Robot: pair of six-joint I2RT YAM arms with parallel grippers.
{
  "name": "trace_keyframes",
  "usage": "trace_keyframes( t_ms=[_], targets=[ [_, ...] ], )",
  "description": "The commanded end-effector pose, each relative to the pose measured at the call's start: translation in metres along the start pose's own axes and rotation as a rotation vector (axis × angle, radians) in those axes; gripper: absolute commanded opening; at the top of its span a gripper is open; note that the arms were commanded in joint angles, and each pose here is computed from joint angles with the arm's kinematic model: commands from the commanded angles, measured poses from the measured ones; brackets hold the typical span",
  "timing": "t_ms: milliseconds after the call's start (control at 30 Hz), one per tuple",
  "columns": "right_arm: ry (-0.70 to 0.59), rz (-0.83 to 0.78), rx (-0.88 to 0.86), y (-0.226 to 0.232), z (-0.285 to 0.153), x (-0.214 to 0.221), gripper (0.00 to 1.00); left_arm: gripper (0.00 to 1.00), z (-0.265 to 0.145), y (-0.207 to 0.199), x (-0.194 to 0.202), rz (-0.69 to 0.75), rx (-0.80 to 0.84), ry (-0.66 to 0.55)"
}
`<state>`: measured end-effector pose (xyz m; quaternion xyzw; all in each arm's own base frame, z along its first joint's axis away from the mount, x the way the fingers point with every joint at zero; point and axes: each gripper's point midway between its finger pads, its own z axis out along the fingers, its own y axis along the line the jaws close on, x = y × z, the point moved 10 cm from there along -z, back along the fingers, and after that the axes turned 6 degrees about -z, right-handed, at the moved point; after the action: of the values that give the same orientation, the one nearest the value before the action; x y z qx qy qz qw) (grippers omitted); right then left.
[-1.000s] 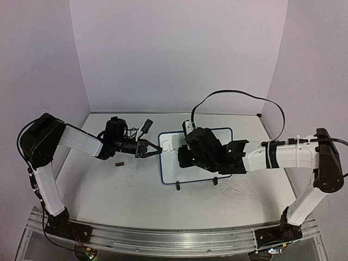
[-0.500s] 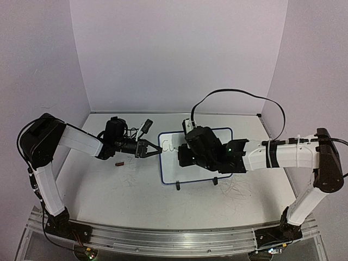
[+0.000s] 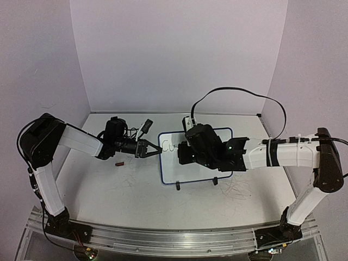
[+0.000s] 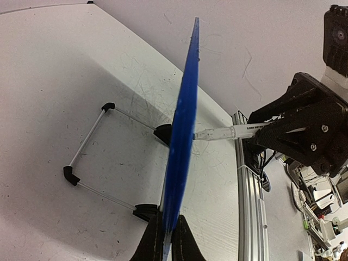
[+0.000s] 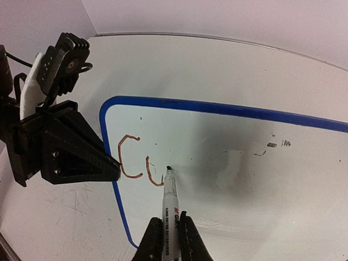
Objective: Write a sentence on the whiteboard
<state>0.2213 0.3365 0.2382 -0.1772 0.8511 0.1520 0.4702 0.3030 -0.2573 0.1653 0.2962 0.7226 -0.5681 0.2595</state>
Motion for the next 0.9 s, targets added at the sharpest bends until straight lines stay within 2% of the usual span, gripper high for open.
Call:
trace_keyframes(
  t_ms=[0,867],
  targets=[
    [-0.053,0.017,0.010,0.002,0.001,-0.018,0.00,0.00,-0.001,-0.008,0.001,-0.002,0.039,0.011],
    [-0.019,0.005,-0.018,0.010,0.015,-0.013,0.00,0.00,-0.001,-0.009,0.000,0.000,0.040,0.011]
  ],
)
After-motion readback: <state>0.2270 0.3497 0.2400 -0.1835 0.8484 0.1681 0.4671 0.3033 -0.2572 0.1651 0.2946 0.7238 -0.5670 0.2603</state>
